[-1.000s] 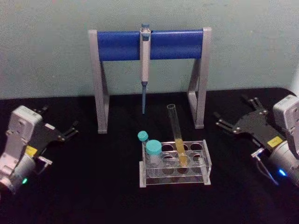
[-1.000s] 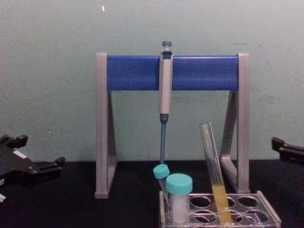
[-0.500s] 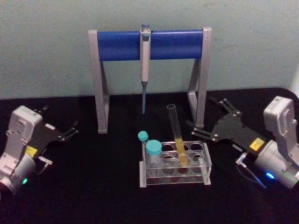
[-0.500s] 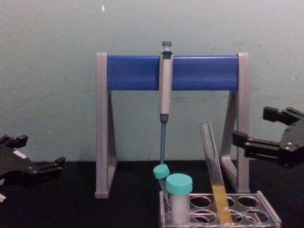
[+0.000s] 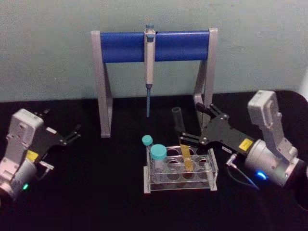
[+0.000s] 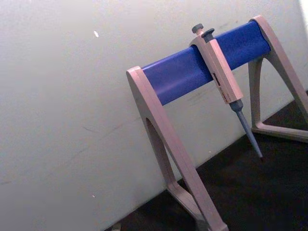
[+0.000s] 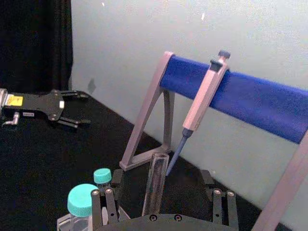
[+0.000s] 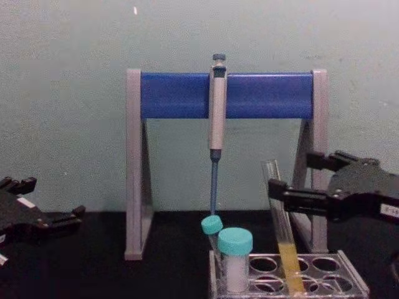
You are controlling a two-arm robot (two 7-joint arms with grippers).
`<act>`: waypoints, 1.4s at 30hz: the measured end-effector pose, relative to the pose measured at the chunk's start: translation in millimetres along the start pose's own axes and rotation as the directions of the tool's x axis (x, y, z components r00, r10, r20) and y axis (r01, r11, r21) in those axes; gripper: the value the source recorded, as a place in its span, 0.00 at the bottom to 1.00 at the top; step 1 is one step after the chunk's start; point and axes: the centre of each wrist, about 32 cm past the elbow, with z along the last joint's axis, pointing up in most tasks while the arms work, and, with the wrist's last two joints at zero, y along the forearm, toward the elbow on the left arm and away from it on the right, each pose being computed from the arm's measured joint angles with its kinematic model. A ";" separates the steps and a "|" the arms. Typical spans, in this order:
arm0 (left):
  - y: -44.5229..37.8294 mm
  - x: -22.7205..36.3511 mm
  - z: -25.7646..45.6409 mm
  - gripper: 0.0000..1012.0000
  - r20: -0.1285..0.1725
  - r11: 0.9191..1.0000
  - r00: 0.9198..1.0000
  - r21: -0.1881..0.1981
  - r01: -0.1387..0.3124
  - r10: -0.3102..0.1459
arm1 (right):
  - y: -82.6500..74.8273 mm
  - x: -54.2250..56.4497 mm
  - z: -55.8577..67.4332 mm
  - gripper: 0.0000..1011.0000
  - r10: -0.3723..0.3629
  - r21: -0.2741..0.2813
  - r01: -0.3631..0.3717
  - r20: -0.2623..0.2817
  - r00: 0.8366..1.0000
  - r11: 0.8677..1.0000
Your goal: Pick up the test tube from the test tube rack, shake it, then place it back into the test tube rack.
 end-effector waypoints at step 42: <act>0.0 0.0 0.0 0.99 0.000 1.000 1.000 0.000 0.000 0.000 | 26.2 9.9 0.1 0.99 0.034 -0.125 -0.051 -0.135 0.990 0.991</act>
